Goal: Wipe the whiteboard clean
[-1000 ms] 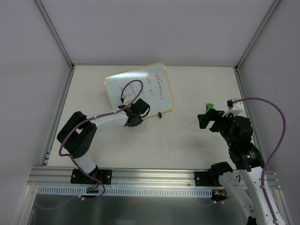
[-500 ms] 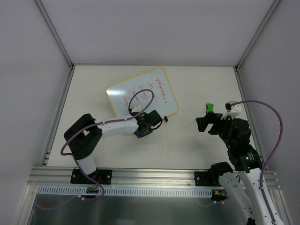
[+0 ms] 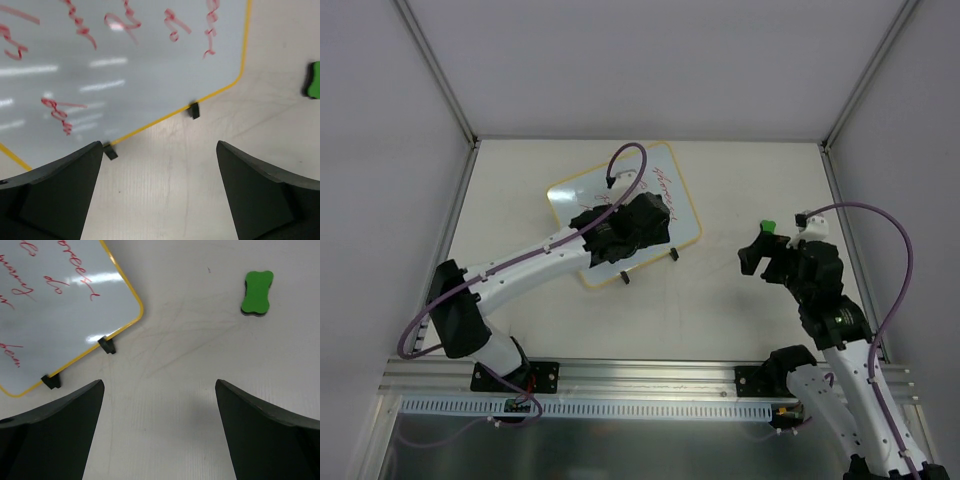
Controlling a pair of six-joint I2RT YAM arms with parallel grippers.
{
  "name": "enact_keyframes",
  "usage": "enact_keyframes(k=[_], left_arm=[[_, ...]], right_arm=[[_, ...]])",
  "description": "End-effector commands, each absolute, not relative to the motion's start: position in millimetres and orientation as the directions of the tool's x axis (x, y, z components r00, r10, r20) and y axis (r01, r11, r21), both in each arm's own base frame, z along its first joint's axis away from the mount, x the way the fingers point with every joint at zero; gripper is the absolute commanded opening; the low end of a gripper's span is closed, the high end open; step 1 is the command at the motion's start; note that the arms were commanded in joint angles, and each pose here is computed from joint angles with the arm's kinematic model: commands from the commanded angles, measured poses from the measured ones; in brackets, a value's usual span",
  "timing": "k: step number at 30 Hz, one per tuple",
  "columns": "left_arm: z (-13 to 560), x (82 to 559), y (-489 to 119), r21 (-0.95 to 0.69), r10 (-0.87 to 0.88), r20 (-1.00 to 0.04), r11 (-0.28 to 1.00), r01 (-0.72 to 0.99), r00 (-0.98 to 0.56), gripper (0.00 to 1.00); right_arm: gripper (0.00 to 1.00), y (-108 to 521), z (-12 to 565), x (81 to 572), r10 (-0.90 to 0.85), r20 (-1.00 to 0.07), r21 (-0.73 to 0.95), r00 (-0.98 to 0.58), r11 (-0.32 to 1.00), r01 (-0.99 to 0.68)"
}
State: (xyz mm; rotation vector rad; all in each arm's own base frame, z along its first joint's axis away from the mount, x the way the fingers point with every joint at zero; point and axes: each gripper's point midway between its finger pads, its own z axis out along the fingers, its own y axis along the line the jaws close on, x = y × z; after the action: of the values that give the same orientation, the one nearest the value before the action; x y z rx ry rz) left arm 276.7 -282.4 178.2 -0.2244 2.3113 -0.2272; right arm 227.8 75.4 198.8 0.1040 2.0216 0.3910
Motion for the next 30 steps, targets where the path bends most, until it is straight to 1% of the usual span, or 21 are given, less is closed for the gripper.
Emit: enact_keyframes(k=[1,2,3,4,5,6,7,8,9,10,11,12,13,16,19,20,22,23,29,30], left_arm=[[248.8,304.6,-259.6,-0.102,-0.045,-0.823,0.992,0.070,-0.566,0.99],[251.9,303.8,-262.7,-0.139,-0.046,-0.805,0.984,0.113,-0.591,0.99],[257.9,317.3,-249.0,-0.176,-0.084,-0.799,0.980,0.097,-0.596,0.99],[268.7,319.5,-242.1,-0.215,-0.105,-0.796,0.970,0.117,-0.596,0.99],[272.4,318.9,-243.7,-0.271,-0.115,-0.775,0.949,0.162,-0.622,0.99],[279.7,331.8,-224.8,-0.294,-0.154,-0.776,0.946,0.134,-0.612,0.99],[292.2,333.9,-215.8,-0.300,-0.153,-0.793,0.941,0.159,-0.590,0.99],[298.1,333.7,-214.8,-0.321,-0.147,-0.791,0.926,0.199,-0.594,0.99],[304.7,335.3,-209.2,-0.326,-0.144,-0.797,0.920,0.218,-0.586,0.99],[314.6,340.9,-192.6,-0.324,-0.153,-0.812,0.921,0.217,-0.563,0.99],[318.5,341.2,-185.5,-0.335,-0.163,-0.813,0.916,0.221,-0.560,0.99],[322.9,337.0,-185.4,-0.363,-0.163,-0.807,0.895,0.259,-0.567,0.99],[327.2,338.8,-166.6,-0.365,-0.181,-0.815,0.898,0.244,-0.551,0.99],[329.1,329.7,-141.3,-0.364,-0.196,-0.825,0.902,0.232,-0.530,0.99],[320.1,322.9,-111.6,-0.319,-0.191,-0.843,0.930,0.181,-0.503,0.99],[316.1,322.5,-103.6,-0.307,-0.191,-0.845,0.938,0.161,-0.500,0.99],[304.9,315.4,-96.5,-0.296,-0.184,-0.842,0.944,0.149,-0.506,0.99],[301.0,313.6,-95.2,-0.293,-0.182,-0.841,0.945,0.147,-0.509,0.99],[280.1,302.1,-86.8,-0.274,-0.171,-0.834,0.954,0.125,-0.524,0.99],[278.6,301.9,-85.4,-0.270,-0.171,-0.835,0.955,0.119,-0.523,0.99]], right_arm=[[0.99,53.7,200.3,241.1,0.290,-0.849,0.293,-0.442,0.954,0.062],[0.99,51.8,198.8,243.5,0.280,-0.849,0.278,-0.449,0.958,0.072],[0.99,49.9,197.8,249.7,0.274,-0.842,0.260,-0.464,0.961,0.095],[0.99,50.0,197.4,253.2,0.269,-0.838,0.251,-0.475,0.963,0.102],[0.99,48.8,196.7,257.5,0.283,-0.827,0.254,-0.486,0.959,0.128],[0.99,46.9,181.8,263.1,0.280,-0.790,0.225,-0.546,0.960,0.167],[0.99,47.1,189.6,271.5,0.292,-0.783,0.229,-0.548,0.956,0.182],[0.99,42.5,184.7,276.5,0.308,-0.760,0.224,-0.572,0.951,0.213],[0.99,45.3,180.9,282.4,0.315,-0.732,0.235,-0.604,0.949,0.210],[0.99,44.2,172.1,295.7,0.325,-0.691,0.223,-0.646,0.945,0.238],[0.99,35.9,165.3,302.1,0.356,-0.662,0.224,-0.660,0.934,0.279],[0.99,35.9,160.1,308.5,0.363,-0.639,0.231,-0.678,0.932,0.281],[0.99,30.7,141.4,315.7,0.361,-0.598,0.194,-0.715,0.932,0.307],[0.99,19.9,133.9,335.5,0.348,-0.584,0.156,-0.733,0.935,0.319],[0.94,10.4,115.6,352.1,0.339,-0.548,0.110,-0.765,0.936,0.335],[0.85,3.9,103.8,355.7,0.348,-0.522,0.093,-0.778,0.931,0.354],[0.79,-0.6,98.9,364.6,0.355,-0.518,0.093,-0.778,0.928,0.361],[0.72,-2.8,95.7,367.4,0.352,-0.515,0.089,-0.781,0.929,0.360],[0.68,-8.8,80.6,387.2,0.296,-0.494,0.036,-0.817,0.946,0.321],[0.66,-11.4,78.1,388.7,0.279,-0.492,0.016,-0.825,0.950,0.311]])
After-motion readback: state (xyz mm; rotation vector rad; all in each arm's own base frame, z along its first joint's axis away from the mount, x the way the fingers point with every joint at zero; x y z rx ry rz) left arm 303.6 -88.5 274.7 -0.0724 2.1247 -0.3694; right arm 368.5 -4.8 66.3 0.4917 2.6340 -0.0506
